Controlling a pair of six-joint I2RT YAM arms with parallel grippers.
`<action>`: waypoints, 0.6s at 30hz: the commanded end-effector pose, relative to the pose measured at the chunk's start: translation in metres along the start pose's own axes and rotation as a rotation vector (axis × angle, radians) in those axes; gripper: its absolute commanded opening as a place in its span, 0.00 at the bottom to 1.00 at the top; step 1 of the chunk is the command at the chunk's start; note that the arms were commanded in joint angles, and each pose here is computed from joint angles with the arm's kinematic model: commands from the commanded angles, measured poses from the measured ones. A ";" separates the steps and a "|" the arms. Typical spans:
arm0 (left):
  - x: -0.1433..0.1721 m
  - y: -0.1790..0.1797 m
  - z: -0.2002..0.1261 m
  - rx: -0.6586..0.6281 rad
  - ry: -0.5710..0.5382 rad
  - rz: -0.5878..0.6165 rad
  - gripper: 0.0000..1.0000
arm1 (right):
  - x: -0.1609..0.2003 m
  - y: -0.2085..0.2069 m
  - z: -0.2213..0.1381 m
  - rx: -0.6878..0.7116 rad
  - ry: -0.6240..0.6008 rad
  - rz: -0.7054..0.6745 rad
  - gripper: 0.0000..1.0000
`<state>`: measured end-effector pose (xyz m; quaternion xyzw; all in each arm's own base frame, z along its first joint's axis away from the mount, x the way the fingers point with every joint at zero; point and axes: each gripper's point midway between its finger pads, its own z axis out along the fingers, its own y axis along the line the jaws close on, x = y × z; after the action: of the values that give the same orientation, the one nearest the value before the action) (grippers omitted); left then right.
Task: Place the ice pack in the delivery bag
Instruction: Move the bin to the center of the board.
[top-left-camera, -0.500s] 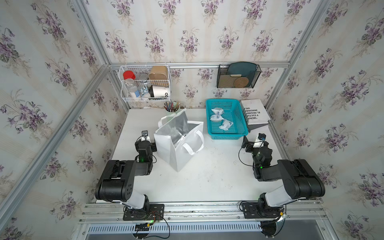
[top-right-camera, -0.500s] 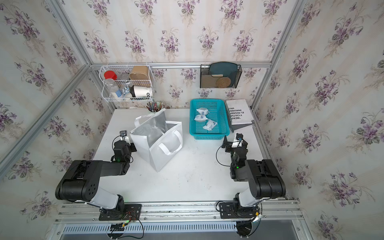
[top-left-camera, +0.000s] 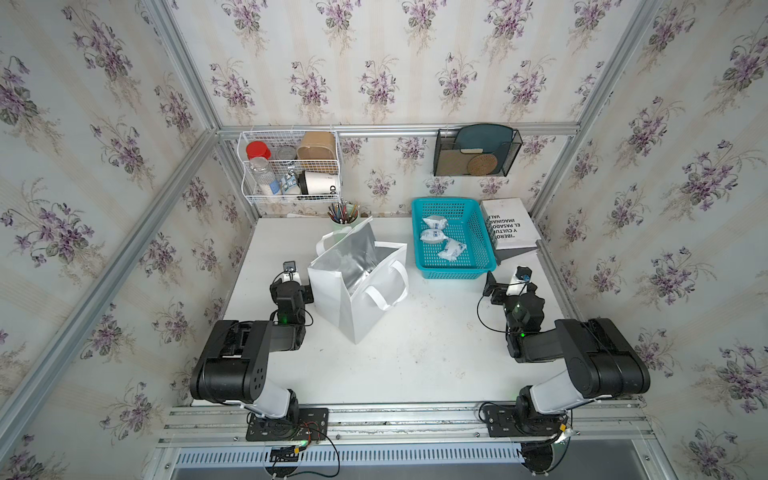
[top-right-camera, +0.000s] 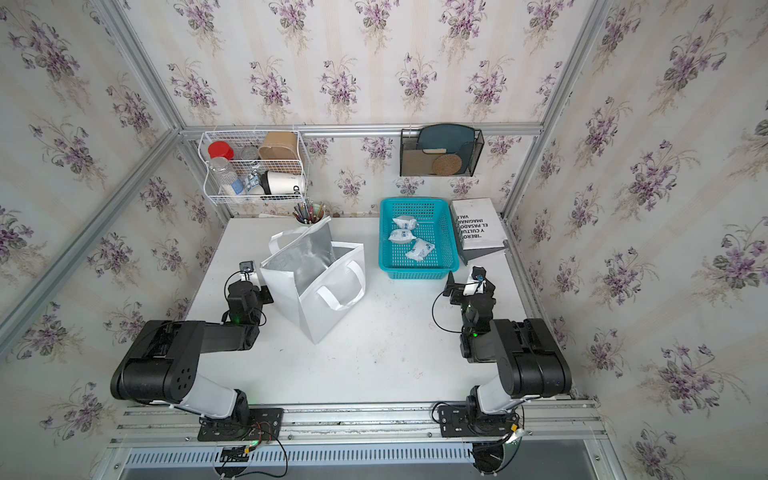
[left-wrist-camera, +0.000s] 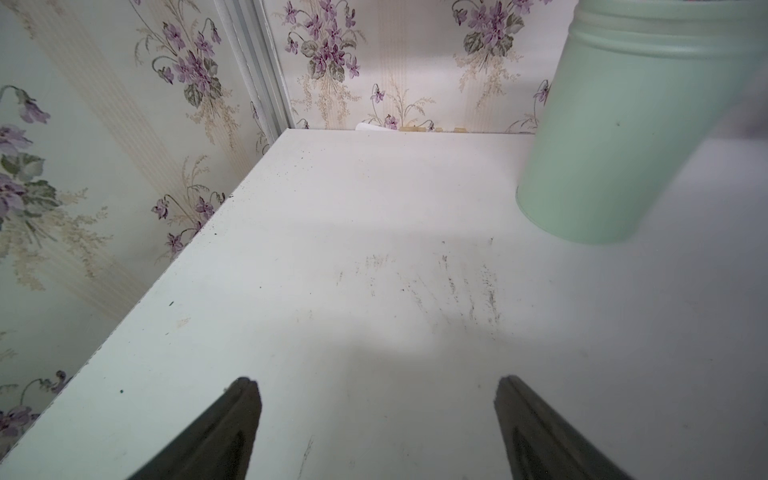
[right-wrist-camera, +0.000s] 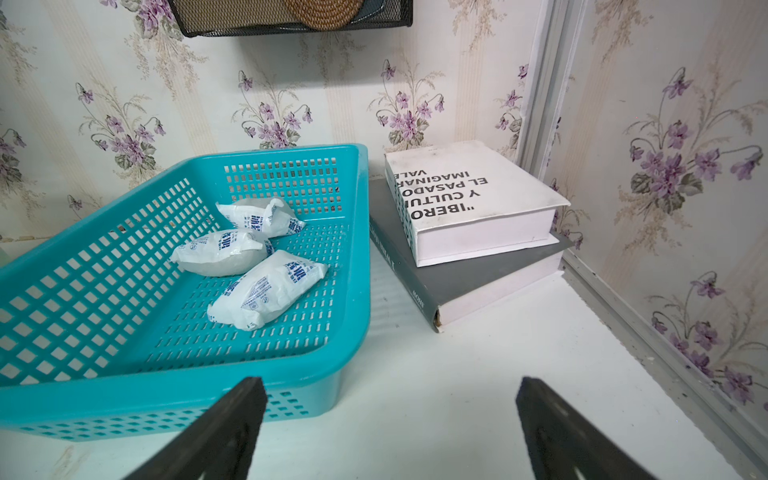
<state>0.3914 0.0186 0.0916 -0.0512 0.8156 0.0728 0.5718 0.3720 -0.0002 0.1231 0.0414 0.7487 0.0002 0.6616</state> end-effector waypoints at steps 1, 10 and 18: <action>-0.010 0.003 -0.002 -0.014 -0.043 -0.016 0.92 | -0.006 0.001 -0.001 -0.003 -0.021 0.001 1.00; -0.051 0.037 -0.046 -0.164 -0.042 0.000 0.94 | -0.077 0.008 -0.008 -0.011 0.064 0.119 1.00; -0.076 0.080 -0.091 -0.374 0.006 0.027 0.93 | -0.104 0.072 0.007 -0.338 0.195 0.389 1.00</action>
<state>0.3432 0.0598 0.2081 -0.1199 0.7688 0.1685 0.6051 0.3971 0.0333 0.2383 0.0788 0.7525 0.1559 0.6350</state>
